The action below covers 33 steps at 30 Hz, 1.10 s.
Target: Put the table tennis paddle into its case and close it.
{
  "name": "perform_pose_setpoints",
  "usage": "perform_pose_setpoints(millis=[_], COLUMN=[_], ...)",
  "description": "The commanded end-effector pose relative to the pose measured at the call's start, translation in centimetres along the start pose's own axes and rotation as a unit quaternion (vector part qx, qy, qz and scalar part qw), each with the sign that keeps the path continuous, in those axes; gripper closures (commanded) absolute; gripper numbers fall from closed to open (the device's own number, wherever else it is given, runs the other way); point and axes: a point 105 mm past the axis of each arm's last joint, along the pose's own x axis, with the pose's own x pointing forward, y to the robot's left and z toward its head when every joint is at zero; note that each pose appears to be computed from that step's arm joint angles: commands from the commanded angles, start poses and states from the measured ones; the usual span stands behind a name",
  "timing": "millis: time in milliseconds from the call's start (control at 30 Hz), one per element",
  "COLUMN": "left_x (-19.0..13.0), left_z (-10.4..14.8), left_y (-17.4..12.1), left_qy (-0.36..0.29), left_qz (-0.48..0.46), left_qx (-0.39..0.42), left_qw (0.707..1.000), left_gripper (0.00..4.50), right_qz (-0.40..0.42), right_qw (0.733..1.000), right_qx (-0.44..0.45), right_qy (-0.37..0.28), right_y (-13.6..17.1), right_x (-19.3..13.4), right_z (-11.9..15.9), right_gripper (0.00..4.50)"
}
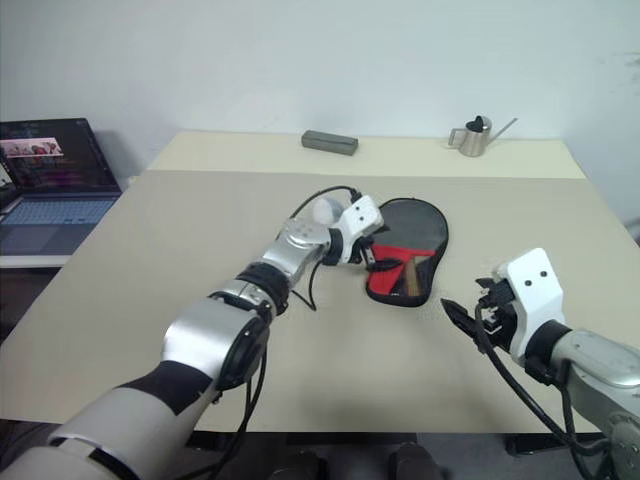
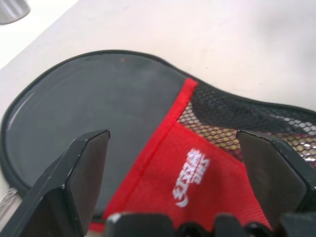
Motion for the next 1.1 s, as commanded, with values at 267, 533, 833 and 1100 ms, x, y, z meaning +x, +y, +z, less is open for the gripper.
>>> perform_pose_setpoints(millis=[267, 533, 833, 1100], left_x=[-5.3, -10.5, -14.0, -14.8], left_z=[4.9, 1.7, 0.5, 2.1], left_y=[2.7, 2.2, 1.1, 0.8], left_qy=[-0.159, -0.171, -0.128, -0.121], left_qz=[-0.025, -0.08, -0.11, -0.113], left_qx=[0.012, -0.014, -0.035, 0.0], left_qw=[0.987, 0.982, 0.985, 0.986], left_gripper=[0.0, 0.0, 0.0, 0.0], right_qz=[-0.005, 0.057, 0.045, 0.019], right_qw=[0.999, 0.992, 0.985, 0.984], right_qx=[0.032, 0.109, 0.164, 0.176], right_qy=[-0.031, -0.029, -0.005, 0.009], right_y=[-2.1, -0.9, -2.4, -3.9], right_x=[3.2, 7.0, 10.5, 13.2], right_z=[2.6, 2.5, 1.3, 0.4], right_gripper=[0.02, 0.02, 0.02, 0.02])
